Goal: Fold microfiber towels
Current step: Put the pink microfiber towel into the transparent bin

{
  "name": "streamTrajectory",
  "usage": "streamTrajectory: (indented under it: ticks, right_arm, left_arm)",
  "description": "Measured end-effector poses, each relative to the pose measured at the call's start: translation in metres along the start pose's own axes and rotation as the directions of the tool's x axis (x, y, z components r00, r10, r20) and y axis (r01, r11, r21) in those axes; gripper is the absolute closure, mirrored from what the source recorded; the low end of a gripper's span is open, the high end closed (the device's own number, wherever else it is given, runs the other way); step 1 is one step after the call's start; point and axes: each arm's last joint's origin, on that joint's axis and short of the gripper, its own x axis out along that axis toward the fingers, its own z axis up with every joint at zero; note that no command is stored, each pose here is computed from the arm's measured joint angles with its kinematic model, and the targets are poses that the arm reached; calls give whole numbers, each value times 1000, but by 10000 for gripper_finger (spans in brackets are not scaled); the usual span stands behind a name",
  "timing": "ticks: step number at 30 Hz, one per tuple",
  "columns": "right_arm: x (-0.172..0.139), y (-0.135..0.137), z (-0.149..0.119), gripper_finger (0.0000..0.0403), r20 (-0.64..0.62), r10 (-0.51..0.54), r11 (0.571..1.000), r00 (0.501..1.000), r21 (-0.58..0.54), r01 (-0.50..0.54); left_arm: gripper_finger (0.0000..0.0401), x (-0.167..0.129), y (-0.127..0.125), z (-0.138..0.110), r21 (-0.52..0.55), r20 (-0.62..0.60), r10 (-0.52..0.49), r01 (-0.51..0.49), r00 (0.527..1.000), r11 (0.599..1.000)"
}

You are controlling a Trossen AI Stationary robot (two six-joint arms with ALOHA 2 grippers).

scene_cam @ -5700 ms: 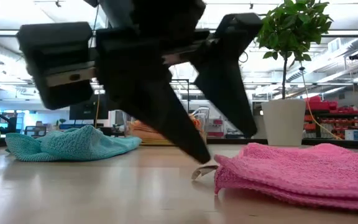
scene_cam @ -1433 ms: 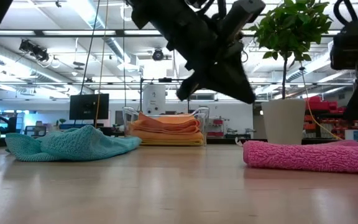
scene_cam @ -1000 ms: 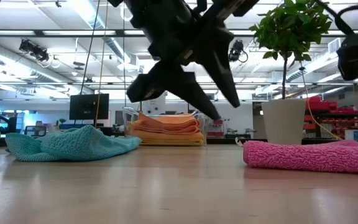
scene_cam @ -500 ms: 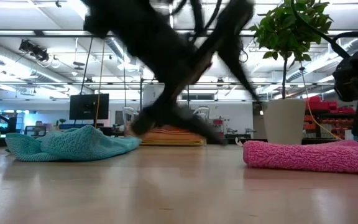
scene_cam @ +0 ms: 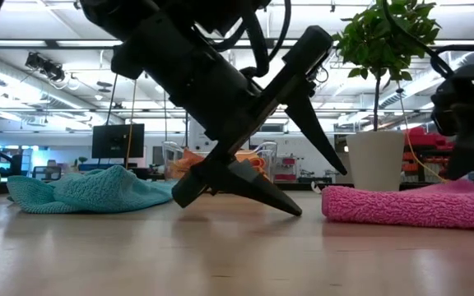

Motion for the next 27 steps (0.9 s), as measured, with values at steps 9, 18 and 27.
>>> streamTrajectory:
  ticks: [9, 18, 27]
  right_arm:
    - [3, -1, 1, 183, -12, -7, 1000, 1000, -21, 7]
    - [3, -3, 1, 292, -17, -27, 999, 999, -43, 26]
    - [3, -4, 3, 392, 44, -33, 997, 998, -69, 36]
  left_arm:
    - [167, 19, 2, 3, -5, -6, 11, -11, 1000, 1000]
    - [221, 37, -8, 4, 52, -21, 65, -64, 998, 997]
    - [387, 37, -7, 4, 112, -22, 83, -80, 996, 990]
